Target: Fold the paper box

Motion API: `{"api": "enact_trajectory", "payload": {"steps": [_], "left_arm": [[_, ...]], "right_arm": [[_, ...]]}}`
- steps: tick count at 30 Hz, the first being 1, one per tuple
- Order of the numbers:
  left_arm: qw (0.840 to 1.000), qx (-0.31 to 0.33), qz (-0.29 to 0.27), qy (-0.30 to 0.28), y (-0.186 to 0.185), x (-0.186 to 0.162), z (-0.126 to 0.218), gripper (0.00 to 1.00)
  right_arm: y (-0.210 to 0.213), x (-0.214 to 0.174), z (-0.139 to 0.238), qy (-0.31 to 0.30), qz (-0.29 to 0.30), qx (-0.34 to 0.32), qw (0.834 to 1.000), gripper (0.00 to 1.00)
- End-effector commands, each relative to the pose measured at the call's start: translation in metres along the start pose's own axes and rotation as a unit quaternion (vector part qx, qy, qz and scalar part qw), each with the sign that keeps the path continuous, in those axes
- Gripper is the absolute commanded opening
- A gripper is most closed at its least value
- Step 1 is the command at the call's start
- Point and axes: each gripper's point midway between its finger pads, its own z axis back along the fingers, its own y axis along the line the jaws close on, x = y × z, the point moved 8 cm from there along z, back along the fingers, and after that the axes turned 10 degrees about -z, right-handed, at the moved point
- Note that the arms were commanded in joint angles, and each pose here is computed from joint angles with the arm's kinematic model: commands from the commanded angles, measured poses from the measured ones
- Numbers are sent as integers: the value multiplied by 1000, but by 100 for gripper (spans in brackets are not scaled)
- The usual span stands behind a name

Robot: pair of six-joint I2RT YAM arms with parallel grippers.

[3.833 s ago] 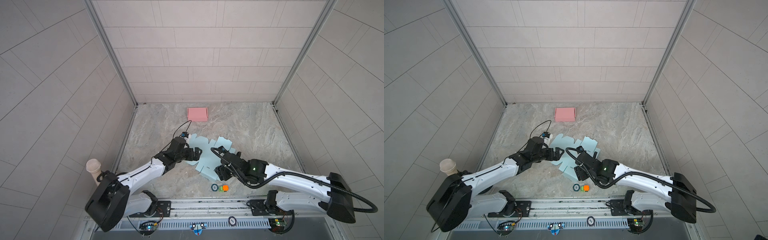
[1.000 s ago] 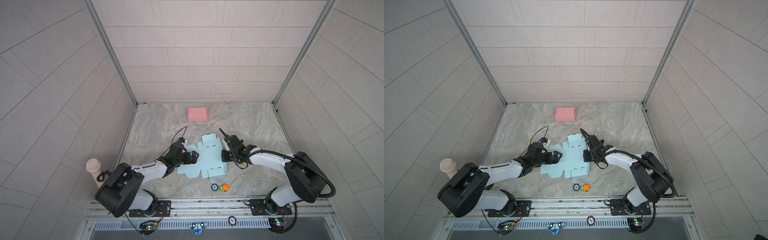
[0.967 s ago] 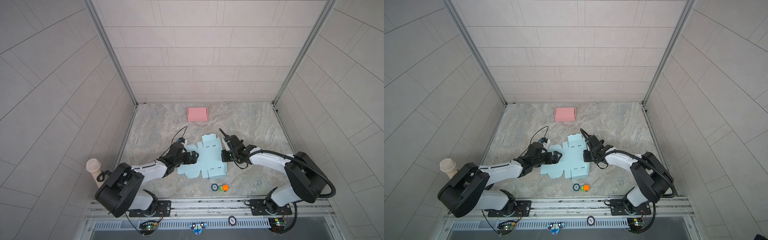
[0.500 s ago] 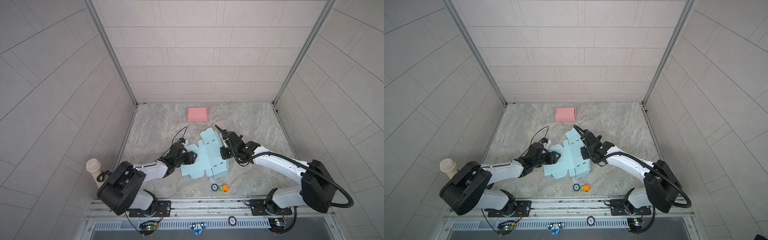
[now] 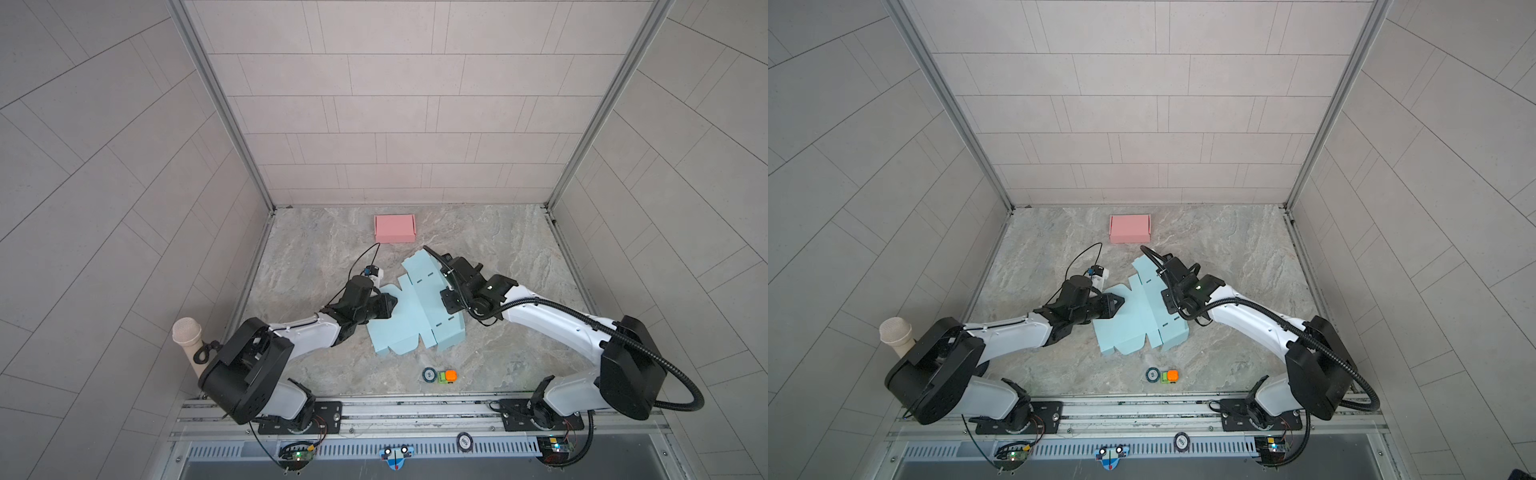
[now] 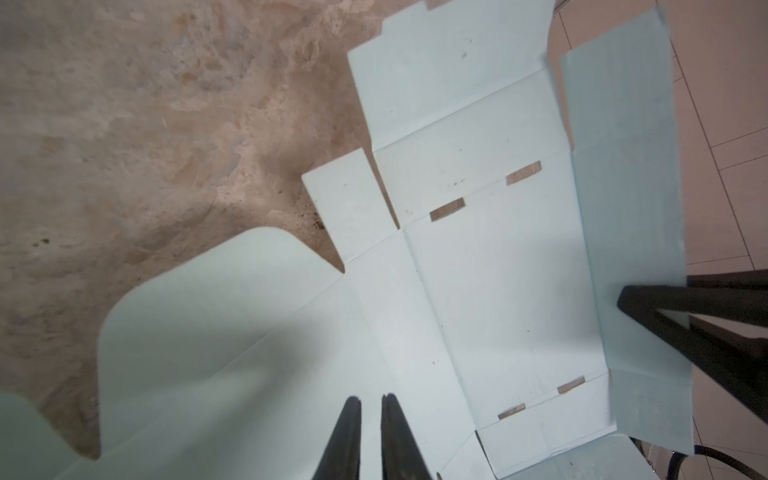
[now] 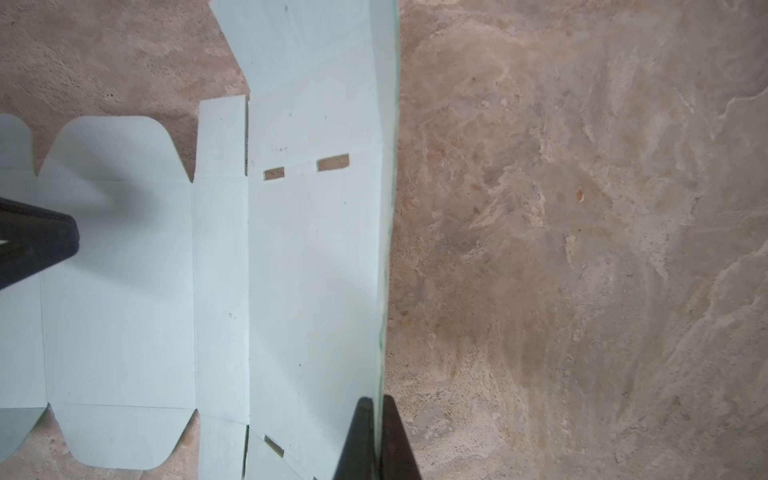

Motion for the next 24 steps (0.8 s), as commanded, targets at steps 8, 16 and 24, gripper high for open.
{"api": "enact_trajectory", "payload": {"steps": [8, 16, 24], "left_arm": [[1000, -19, 9, -2, -7, 18, -17, 14], [999, -45, 8, -24, -20, 63, -38, 3], [996, -55, 35, -55, -16, 103, -64, 0]], "right_arm": [[2, -2, -9, 7, 51, -50, 997, 0], [13, -6, -18, -2, 69, -29, 997, 0], [16, -8, -16, -19, 69, -3, 997, 0]]}}
